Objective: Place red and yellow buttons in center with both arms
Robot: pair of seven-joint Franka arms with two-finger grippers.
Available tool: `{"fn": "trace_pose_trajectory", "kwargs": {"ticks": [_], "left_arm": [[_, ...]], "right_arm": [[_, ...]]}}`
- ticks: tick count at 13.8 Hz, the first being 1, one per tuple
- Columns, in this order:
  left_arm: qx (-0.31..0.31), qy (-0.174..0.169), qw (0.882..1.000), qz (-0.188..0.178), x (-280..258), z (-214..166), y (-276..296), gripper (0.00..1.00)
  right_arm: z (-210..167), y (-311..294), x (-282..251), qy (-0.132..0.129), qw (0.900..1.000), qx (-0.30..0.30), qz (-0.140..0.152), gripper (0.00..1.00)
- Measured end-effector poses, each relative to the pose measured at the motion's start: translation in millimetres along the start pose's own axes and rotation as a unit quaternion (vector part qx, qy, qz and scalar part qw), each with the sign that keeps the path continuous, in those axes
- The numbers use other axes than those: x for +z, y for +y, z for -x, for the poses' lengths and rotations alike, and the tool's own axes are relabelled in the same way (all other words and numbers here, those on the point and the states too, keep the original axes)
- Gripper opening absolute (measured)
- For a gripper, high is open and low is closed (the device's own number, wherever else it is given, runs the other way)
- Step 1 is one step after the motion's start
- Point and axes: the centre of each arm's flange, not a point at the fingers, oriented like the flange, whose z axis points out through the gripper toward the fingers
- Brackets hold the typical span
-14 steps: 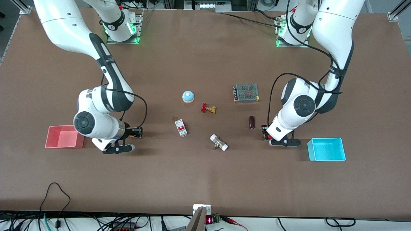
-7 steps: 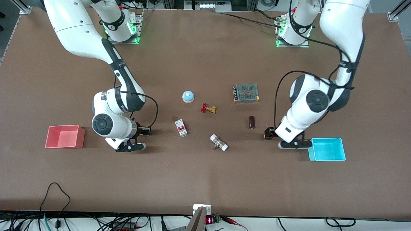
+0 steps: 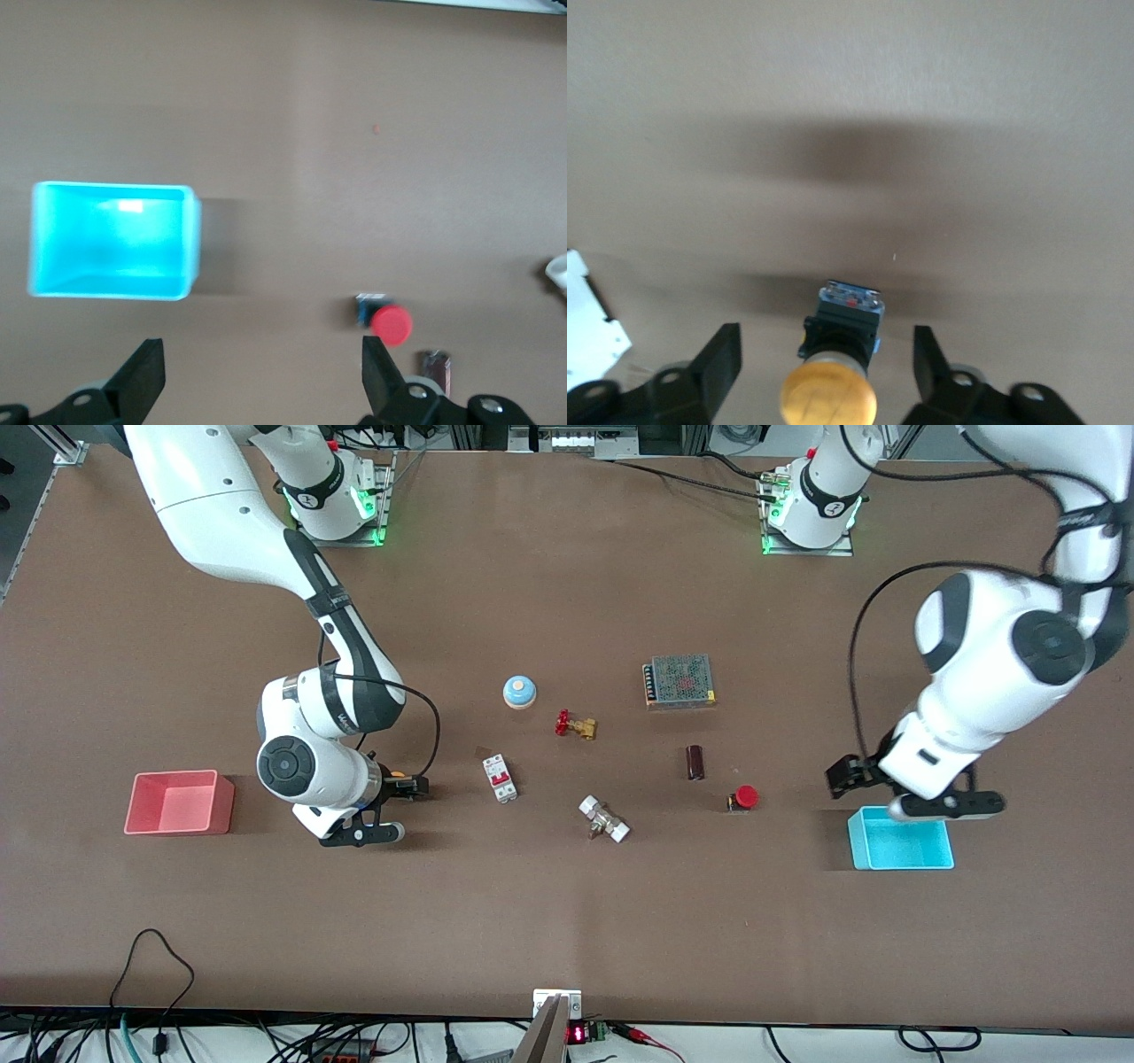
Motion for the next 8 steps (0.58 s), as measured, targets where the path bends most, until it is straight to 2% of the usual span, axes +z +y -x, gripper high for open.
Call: {"fn": "trace_pose_trajectory", "kwargs": {"ticks": [1, 4, 8], "left_arm": [[0.006, -0.007, 1.000, -0.003, -18, 3, -11, 0.98], [0.029, -0.020, 0.999, -0.007, -71, 17, -26, 0.99], [0.053, -0.036, 0.998, -0.012, -133, 41, -51, 1.00]], "right_arm": [[-2, -1, -17, 0.013, 1.000, 0.001, -0.002, 1.00], [-1, 12, -88, 0.046, 0.999, 0.010, 0.000, 1.00], [16, 42, -171, 0.061, 0.998, 0.032, 0.009, 1.00]]}}
